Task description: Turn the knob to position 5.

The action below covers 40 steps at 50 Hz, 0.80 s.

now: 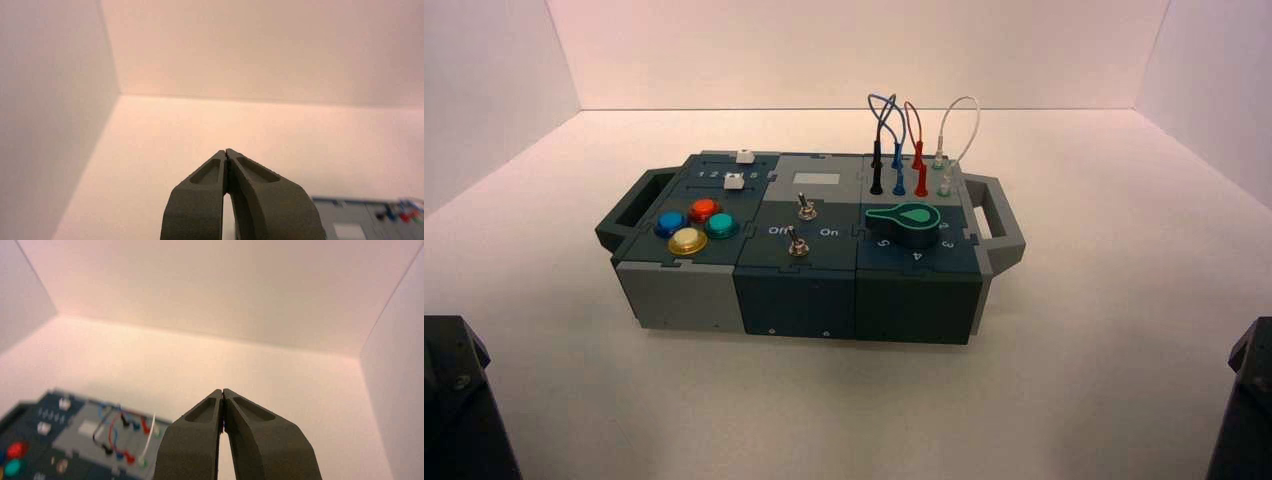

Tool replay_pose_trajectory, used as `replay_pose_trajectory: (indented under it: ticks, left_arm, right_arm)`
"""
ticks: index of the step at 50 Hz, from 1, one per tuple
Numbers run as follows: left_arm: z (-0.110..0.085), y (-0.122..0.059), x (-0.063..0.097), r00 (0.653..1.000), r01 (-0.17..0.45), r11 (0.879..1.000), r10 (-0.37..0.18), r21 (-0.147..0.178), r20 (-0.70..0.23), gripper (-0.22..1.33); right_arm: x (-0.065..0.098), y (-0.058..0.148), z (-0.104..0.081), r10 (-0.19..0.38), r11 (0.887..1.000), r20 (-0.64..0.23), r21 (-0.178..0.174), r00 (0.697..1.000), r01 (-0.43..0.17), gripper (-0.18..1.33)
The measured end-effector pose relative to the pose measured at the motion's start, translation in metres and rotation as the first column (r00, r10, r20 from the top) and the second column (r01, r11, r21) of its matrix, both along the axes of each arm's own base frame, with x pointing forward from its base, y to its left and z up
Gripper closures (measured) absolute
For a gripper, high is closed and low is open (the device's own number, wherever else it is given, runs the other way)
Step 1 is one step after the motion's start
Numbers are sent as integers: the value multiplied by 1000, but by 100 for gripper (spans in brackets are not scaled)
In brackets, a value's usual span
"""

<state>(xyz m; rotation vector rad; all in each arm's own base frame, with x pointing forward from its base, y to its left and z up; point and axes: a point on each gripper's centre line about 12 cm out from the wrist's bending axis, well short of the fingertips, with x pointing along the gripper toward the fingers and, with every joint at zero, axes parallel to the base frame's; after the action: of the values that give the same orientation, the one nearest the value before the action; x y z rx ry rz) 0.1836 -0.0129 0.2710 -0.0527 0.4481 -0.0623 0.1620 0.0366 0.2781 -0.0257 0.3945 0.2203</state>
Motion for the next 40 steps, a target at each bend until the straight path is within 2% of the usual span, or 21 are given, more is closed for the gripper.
replay_pose_trajectory:
  ticks: [7,13,14,17,18,23,28,31,35,40]
  left_arm:
    - [-11,-15,9,990,75,997,-73,7,-124,127]
    - [-23,-27,11,966,136,991,-130,12,-223,127]
    - [-26,-32,10,955,163,987,-155,12,-254,127]
    - [-29,-37,10,943,190,982,-179,15,-281,128]
    - [-31,-42,8,931,218,976,-203,15,-303,127]
    - [-34,-53,4,907,277,961,-255,18,-336,127]
    - [-36,-58,2,896,301,954,-276,18,-348,128]
    - [-36,-58,2,896,301,953,-276,20,-347,127]
    - [-36,-57,2,897,298,954,-273,20,-347,128]
    - [-38,-60,1,889,314,949,-287,20,-358,128]
  right_arm:
    - [11,9,-11,33,999,-103,-22,994,-35,129]
    - [19,19,-21,71,996,-197,-42,978,-81,129]
    - [22,24,-25,90,993,-237,-52,967,-105,129]
    - [25,29,-31,109,989,-278,-66,954,-132,129]
    - [27,34,-37,123,985,-321,-76,939,-154,129]
    - [32,44,-50,143,975,-415,-96,898,-200,129]
    - [34,52,-58,162,965,-467,-108,869,-238,129]
    - [34,55,-60,170,962,-480,-111,861,-251,129]
    - [33,61,-63,189,952,-503,-117,843,-283,129]
    - [30,69,-68,211,938,-535,-124,818,-323,129]
